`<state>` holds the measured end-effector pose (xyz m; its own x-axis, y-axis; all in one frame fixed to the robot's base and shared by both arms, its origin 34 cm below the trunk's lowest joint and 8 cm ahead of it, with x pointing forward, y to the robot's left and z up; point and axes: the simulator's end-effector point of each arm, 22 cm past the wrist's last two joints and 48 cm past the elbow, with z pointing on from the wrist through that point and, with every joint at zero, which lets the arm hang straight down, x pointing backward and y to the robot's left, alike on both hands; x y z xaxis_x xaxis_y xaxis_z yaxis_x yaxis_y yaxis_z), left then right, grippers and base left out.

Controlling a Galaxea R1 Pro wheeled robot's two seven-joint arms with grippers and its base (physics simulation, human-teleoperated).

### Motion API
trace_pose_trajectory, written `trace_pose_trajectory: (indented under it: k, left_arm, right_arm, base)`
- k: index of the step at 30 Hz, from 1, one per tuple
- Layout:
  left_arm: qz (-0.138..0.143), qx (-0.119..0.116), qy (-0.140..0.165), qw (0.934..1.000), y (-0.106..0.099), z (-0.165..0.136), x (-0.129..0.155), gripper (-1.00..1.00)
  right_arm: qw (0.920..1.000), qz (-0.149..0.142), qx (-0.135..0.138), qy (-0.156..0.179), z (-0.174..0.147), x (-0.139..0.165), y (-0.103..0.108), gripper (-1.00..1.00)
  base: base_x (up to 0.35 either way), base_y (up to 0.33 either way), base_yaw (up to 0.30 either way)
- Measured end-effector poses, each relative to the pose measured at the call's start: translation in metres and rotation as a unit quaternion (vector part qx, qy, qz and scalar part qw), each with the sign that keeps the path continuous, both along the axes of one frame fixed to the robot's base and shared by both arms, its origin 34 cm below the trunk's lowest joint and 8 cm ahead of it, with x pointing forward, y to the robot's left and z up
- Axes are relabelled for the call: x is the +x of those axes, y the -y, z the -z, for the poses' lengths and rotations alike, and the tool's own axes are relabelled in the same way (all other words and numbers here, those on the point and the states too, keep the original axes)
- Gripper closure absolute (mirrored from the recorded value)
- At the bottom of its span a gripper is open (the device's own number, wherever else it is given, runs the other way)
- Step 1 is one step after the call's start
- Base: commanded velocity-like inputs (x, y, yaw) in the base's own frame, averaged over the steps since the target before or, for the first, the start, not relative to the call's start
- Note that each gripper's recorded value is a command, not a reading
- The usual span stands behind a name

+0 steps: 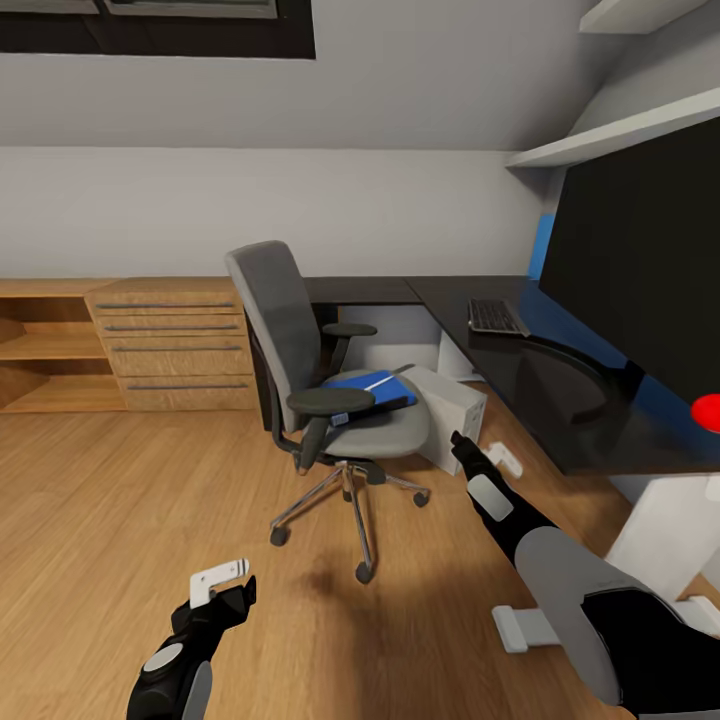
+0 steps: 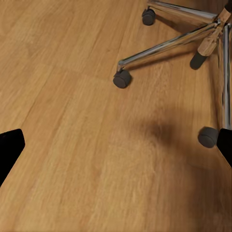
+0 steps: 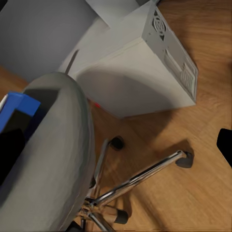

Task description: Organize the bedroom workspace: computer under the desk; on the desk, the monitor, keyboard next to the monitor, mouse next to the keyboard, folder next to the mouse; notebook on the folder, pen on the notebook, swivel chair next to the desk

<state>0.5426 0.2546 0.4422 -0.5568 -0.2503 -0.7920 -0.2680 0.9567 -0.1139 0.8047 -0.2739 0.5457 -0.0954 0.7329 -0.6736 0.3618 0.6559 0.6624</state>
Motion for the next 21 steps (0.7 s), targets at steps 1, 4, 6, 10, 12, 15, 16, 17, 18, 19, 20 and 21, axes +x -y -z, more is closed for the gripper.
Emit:
trace_pose_trajectory:
  k: [1, 4, 6, 10, 12, 15, 16, 17, 18, 19, 20, 21]
  left_arm:
    - [0.000, 0.000, 0.000, 1.0000, 0.000, 0.000, 0.000, -1.00]
    - [-0.001, 0.000, 0.001, 1.0000, -0.001, -0.001, 0.000, -1.00]
    - [-0.002, 0.001, 0.002, 1.0000, -0.001, -0.002, 0.000, -1.00]
    - [-0.002, 0.001, 0.003, 1.0000, -0.002, -0.002, 0.001, -1.00]
    - [-0.002, 0.001, 0.003, 1.0000, -0.002, -0.002, 0.001, -1.00]
    - [-0.002, 0.001, 0.003, 1.0000, -0.002, -0.002, 0.001, -1.00]
    - [-0.002, 0.001, 0.003, 1.0000, -0.002, -0.002, 0.001, -1.00]
    - [-0.002, 0.001, 0.004, 1.0000, -0.003, -0.003, 0.001, -1.00]
    - [-0.003, 0.001, 0.005, 1.0000, -0.003, -0.004, 0.001, -1.00]
    - [-0.003, 0.001, 0.005, 1.0000, -0.003, -0.004, 0.001, -1.00]
    - [-0.003, 0.001, 0.005, 1.0000, -0.003, -0.004, 0.001, -1.00]
    - [-0.003, 0.001, 0.005, 1.0000, -0.003, -0.004, 0.002, -1.00]
  right_arm:
    - [0.9999, 0.004, 0.011, -0.002, 0.002, -0.001, -0.001, -1.00]
    - [0.9998, 0.006, 0.018, -0.004, 0.004, -0.001, -0.001, -1.00]
    - [0.9995, 0.011, 0.027, -0.010, 0.009, -0.004, 0.000, -1.00]
    - [0.9987, 0.020, 0.044, -0.018, 0.018, -0.007, 0.001, -1.00]
    - [0.9984, 0.022, 0.048, -0.023, 0.022, -0.009, 0.002, -1.00]
    - [0.9980, 0.024, 0.052, -0.027, 0.026, -0.011, 0.001, -1.00]
    - [0.9980, 0.024, 0.052, -0.028, 0.026, -0.011, 0.001, -1.00]
    - [0.9979, 0.024, 0.052, -0.028, 0.026, -0.011, 0.001, -1.00]
    - [0.9979, 0.024, 0.053, -0.029, 0.027, -0.012, 0.000, -1.00]
    - [0.9978, 0.024, 0.054, -0.029, 0.027, -0.012, 0.000, -1.00]
    - [0.9977, 0.019, 0.056, -0.034, 0.030, -0.012, -0.002, -1.00]
    - [0.9973, 0.013, 0.060, -0.040, 0.032, -0.013, -0.005, -1.00]
  base:
    - [0.026, 0.000, 0.000]
    - [0.073, 0.000, 0.000]
    - [0.219, 0.000, 0.000]
    - [0.102, 0.000, 0.000]
    - [0.035, 0.000, 0.000]
    - [0.124, 0.000, 0.000]
    - [0.197, 0.000, 0.000]
    - [0.243, 0.000, 0.000]
    - [0.239, 0.000, 0.000]
    - [0.106, 0.000, 0.000]
    - [0.068, 0.000, 0.000]
    - [0.050, 0.000, 0.000]
